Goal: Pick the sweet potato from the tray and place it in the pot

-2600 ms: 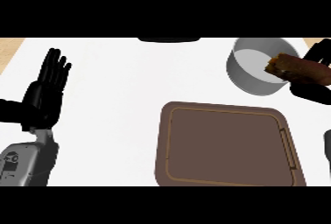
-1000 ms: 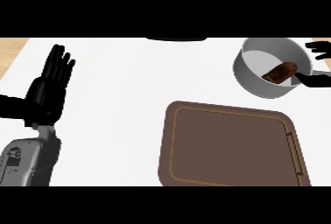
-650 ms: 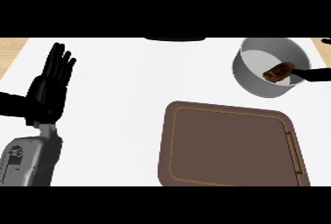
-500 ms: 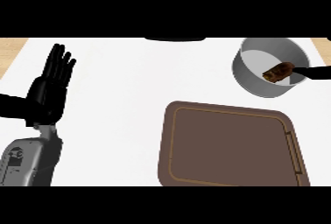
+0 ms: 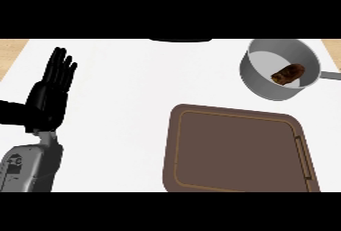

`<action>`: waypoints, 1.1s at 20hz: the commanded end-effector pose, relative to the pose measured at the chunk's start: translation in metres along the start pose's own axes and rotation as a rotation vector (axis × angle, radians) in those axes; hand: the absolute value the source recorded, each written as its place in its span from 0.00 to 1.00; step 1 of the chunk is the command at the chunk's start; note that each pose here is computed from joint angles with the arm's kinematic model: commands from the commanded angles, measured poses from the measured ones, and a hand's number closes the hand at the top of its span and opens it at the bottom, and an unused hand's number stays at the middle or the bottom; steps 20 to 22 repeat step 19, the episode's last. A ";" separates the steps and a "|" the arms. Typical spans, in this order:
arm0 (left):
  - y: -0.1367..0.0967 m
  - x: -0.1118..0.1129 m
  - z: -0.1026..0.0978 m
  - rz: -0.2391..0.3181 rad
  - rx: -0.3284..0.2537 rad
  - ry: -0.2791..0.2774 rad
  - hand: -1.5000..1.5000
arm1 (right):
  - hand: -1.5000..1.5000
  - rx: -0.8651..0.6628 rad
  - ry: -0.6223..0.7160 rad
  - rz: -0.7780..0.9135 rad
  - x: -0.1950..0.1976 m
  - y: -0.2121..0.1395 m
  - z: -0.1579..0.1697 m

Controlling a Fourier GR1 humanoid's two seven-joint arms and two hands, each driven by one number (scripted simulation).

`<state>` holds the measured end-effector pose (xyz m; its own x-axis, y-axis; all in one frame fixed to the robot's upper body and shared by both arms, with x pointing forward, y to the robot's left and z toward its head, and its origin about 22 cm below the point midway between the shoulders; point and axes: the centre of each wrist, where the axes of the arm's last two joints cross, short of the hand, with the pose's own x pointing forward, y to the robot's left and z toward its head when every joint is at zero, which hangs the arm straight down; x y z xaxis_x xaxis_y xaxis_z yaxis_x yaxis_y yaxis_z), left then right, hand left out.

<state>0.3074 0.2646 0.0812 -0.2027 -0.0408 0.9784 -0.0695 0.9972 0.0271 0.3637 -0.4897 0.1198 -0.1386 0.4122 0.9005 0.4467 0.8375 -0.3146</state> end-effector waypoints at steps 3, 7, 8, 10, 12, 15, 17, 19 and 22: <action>-0.010 0.003 0.012 -0.009 0.007 -0.007 0.50 | 0.00 -0.068 -0.026 -0.069 -0.017 -0.055 0.024; -0.001 0.002 -0.001 0.025 0.003 -0.013 0.50 | 0.00 -0.095 -0.023 -0.077 -0.016 -0.093 0.036; -0.013 0.006 -0.004 0.014 -0.015 -0.007 0.50 | 0.00 -0.123 -0.020 -0.090 -0.016 -0.089 0.034; -0.007 0.015 -0.013 0.004 0.012 -0.008 0.50 | 0.00 -0.105 -0.023 -0.098 -0.025 -0.109 0.050; -0.022 -0.005 0.003 0.020 0.005 -0.019 0.50 | 0.00 -0.104 -0.020 -0.102 -0.025 -0.117 0.055; -0.019 0.004 -0.002 0.012 -0.001 -0.013 0.50 | 0.00 -0.128 -0.012 -0.078 -0.021 -0.130 0.057; 0.000 0.001 0.001 0.002 -0.016 -0.010 0.50 | 0.00 -0.134 -0.015 -0.057 -0.018 -0.150 0.067; -0.015 0.001 -0.006 0.004 -0.005 -0.011 0.50 | 0.00 -0.120 -0.026 -0.065 -0.024 -0.147 0.070; -0.015 0.001 -0.006 0.004 -0.005 -0.011 0.50 | 0.00 -0.120 -0.026 -0.065 -0.024 -0.147 0.070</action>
